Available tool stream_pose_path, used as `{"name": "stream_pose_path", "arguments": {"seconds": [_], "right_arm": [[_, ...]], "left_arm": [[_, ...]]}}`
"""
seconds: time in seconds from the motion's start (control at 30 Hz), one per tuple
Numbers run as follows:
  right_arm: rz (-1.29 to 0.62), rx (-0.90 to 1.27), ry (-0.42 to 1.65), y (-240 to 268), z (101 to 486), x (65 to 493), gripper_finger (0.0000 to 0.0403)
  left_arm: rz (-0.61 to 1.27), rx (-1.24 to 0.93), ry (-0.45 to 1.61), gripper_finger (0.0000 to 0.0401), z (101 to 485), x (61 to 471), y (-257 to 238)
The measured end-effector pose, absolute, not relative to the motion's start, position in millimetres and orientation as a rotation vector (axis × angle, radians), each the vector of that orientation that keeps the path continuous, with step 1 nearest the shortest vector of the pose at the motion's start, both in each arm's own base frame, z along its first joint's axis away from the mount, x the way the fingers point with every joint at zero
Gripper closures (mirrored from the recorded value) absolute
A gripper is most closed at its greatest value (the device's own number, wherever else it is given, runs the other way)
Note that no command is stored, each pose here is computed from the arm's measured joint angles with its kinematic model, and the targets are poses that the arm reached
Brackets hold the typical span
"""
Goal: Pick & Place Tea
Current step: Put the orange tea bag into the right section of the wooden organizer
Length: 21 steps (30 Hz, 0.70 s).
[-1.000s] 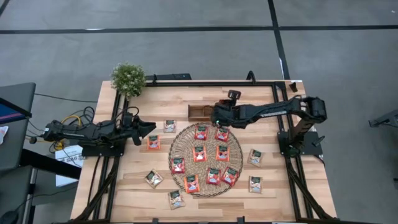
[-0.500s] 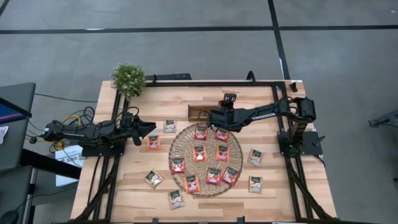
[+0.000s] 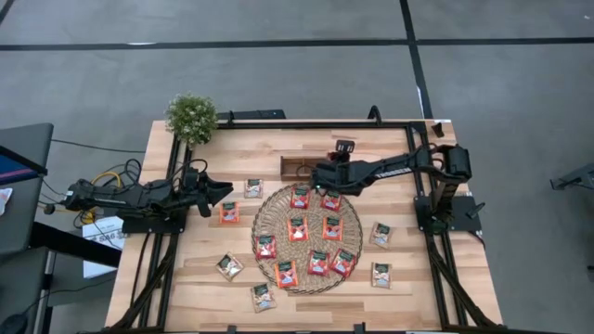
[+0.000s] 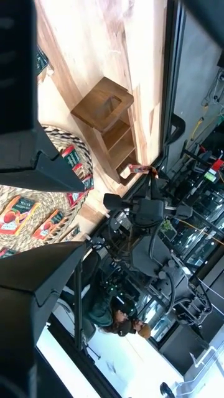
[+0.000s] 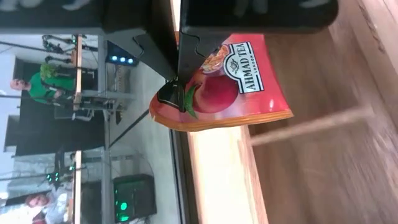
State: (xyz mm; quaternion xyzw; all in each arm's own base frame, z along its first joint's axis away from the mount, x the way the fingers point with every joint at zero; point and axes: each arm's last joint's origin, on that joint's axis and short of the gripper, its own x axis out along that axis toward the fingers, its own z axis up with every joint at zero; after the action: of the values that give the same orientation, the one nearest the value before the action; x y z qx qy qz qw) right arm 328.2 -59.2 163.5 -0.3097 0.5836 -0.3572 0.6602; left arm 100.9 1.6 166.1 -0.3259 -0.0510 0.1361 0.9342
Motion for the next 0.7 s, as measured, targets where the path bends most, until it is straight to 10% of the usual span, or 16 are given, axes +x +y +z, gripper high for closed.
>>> {"name": "stream_pose_path", "arguments": {"seconds": [0.7], "right_arm": [[-0.811,-0.658,1.308,-61.5,163.0,328.4,0.0403]], "left_arm": [[0.278,-0.666,-0.103,0.027,166.0,100.9,1.6]]}}
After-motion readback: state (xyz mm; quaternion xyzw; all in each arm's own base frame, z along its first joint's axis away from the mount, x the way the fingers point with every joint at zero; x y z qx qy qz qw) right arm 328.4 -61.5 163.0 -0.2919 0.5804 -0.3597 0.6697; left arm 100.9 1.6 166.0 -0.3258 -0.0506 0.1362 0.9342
